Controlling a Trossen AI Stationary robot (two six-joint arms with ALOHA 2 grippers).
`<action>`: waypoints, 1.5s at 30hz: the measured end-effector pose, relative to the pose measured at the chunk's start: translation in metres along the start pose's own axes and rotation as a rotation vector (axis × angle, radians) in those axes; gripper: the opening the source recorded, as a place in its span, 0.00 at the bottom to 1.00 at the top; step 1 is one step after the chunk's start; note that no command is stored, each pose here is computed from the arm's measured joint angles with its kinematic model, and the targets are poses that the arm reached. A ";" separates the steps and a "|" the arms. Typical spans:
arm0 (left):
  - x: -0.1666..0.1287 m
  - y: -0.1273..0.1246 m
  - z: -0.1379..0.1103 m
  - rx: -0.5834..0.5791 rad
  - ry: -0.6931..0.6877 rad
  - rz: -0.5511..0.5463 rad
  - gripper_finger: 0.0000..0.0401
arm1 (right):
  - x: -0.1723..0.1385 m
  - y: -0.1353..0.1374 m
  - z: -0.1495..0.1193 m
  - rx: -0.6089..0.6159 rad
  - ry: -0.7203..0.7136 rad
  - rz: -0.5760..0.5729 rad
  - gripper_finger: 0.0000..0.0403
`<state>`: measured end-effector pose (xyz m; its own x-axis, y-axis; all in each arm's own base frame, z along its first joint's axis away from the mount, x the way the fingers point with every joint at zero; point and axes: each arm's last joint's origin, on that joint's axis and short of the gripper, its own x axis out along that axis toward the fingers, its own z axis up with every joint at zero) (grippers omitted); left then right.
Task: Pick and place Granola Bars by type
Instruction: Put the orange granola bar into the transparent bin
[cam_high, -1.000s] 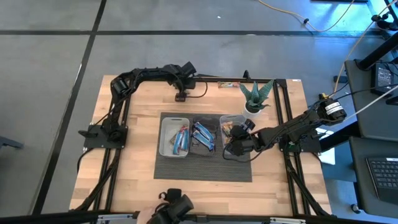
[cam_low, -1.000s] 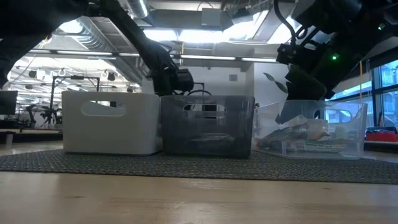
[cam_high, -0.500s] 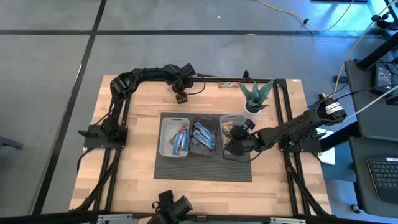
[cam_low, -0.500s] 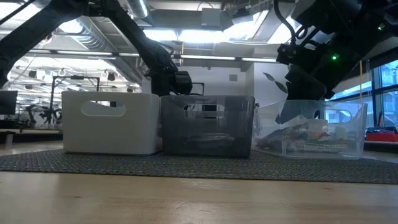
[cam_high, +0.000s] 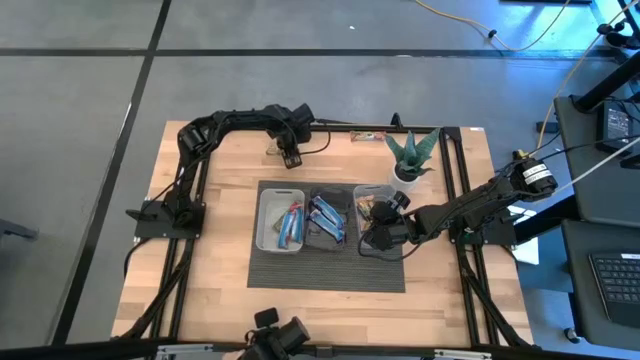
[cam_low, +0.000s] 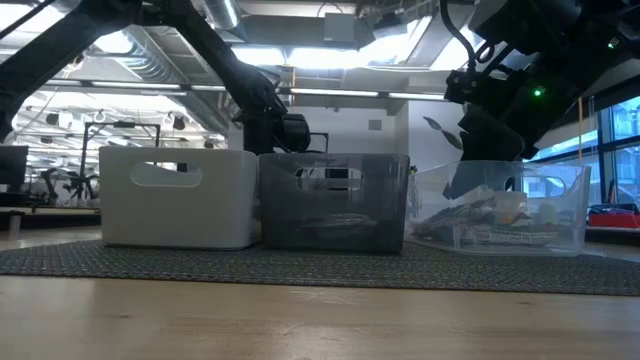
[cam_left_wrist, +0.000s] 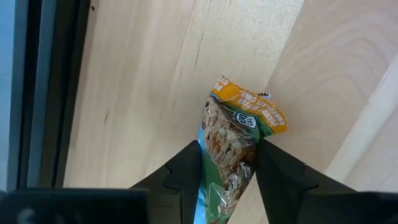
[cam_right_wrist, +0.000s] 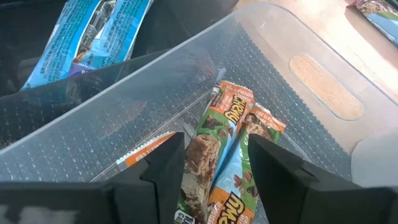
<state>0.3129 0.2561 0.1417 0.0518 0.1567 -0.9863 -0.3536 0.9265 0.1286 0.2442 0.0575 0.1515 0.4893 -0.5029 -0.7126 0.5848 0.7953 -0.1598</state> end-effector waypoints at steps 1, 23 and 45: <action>-0.001 0.000 0.000 0.003 -0.001 0.001 0.30 | 0.000 0.000 0.000 -0.001 0.000 0.000 0.45; -0.046 -0.007 0.001 0.010 -0.143 -0.049 0.29 | 0.000 0.001 0.001 -0.052 -0.012 0.006 0.45; -0.168 -0.130 0.036 0.622 -0.990 -0.717 0.29 | -0.007 0.019 0.034 -0.308 -0.353 0.035 0.45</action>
<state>0.3837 0.1218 0.2941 0.7764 -0.4839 -0.4039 0.4928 0.8655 -0.0895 0.2743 0.0643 0.1766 0.7264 -0.5159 -0.4541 0.3707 0.8505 -0.3731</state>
